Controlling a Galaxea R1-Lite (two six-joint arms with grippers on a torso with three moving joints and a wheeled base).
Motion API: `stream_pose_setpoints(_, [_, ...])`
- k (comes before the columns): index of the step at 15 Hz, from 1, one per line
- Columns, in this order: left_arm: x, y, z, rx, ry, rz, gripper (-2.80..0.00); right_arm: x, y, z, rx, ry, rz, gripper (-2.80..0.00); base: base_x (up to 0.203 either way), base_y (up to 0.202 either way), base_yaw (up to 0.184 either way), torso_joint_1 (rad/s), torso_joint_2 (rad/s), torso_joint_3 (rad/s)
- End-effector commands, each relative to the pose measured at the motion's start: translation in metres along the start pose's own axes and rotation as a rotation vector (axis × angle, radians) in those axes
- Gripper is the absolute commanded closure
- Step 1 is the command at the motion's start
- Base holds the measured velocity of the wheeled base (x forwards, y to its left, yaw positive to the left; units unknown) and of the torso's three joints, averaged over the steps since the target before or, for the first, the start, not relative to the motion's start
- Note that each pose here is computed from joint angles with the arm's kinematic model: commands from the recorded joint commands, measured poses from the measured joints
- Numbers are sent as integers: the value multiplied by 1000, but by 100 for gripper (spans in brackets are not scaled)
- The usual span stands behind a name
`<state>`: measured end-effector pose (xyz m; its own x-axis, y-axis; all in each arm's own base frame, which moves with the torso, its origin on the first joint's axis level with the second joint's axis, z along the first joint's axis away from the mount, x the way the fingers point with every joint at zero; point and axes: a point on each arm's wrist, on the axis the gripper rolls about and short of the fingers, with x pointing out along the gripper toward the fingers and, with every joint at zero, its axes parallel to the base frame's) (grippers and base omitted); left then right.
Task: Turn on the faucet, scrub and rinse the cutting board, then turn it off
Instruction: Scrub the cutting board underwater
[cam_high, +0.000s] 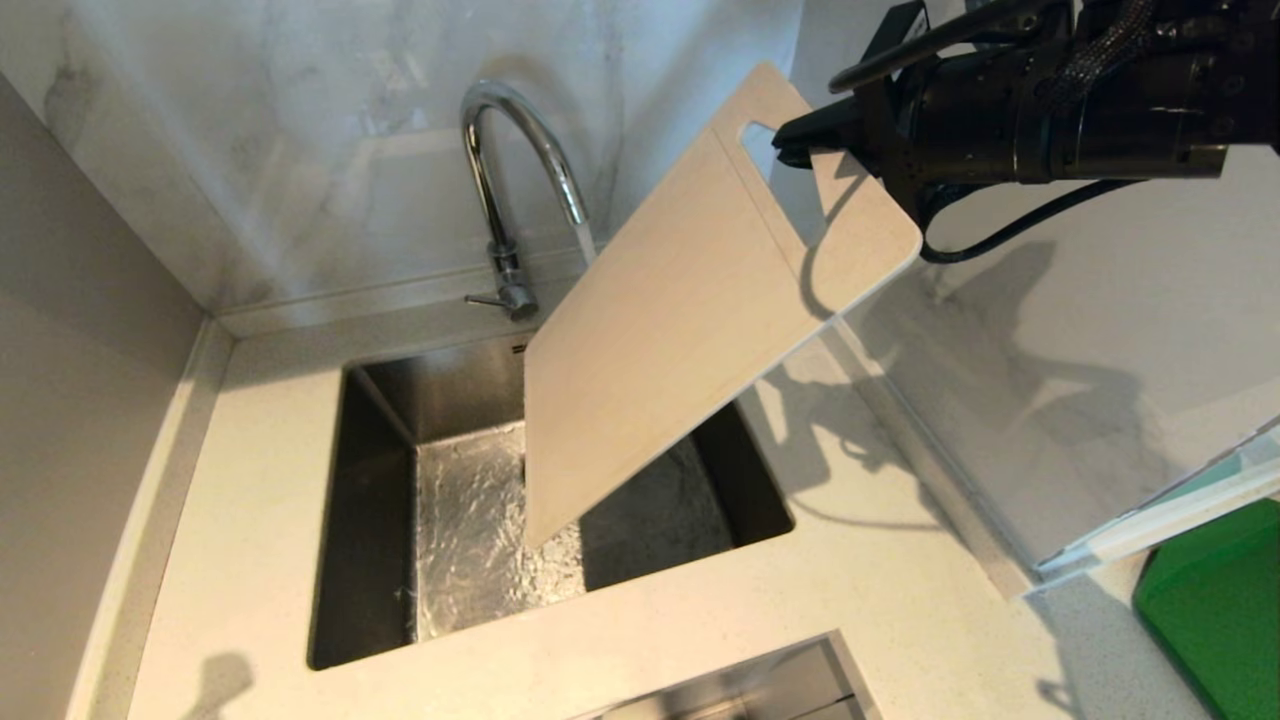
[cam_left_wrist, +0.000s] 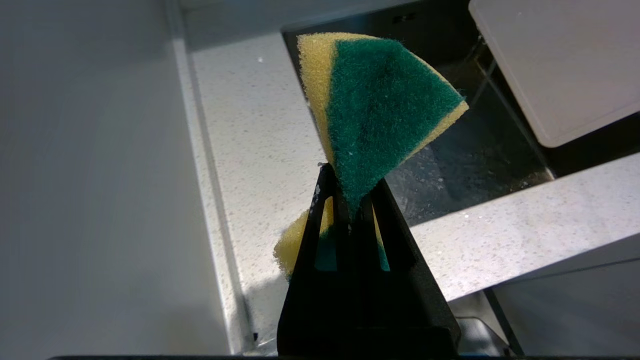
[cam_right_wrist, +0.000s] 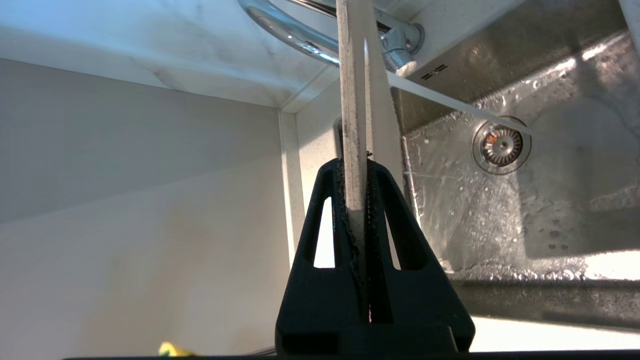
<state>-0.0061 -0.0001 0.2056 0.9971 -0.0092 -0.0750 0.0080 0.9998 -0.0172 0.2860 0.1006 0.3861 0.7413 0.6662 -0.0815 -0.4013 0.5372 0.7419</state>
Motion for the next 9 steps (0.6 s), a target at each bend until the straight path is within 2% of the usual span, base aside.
stream_pose_setpoints(1, [42, -1, 25, -7, 141, -23, 0, -4, 2, -1, 3, 2, 5, 0, 0, 0, 0, 0, 0, 0])
stream_pose_setpoints(4, [83, -8, 54, -32, 214, -114, 0, -1, 4, -5, 4, 17, 13, 0, 0, 0, 0, 0, 0, 0])
stream_pose_setpoints(5, [97, -17, 65, -57, 234, -177, 0, -1, 5, -6, 3, 24, 18, 0, 0, 0, 0, 0, 0, 0])
stream_pose_setpoints(8, [131, -45, 80, -139, 305, -280, 0, 2, 11, -13, 2, 49, 37, 0, 0, 0, 0, 0, 0, 0])
stream_pose_setpoints(9, [137, -53, 83, -145, 317, -305, 0, 3, 13, -15, 1, 56, 42, 0, 0, 0, 0, 0, 0, 0])
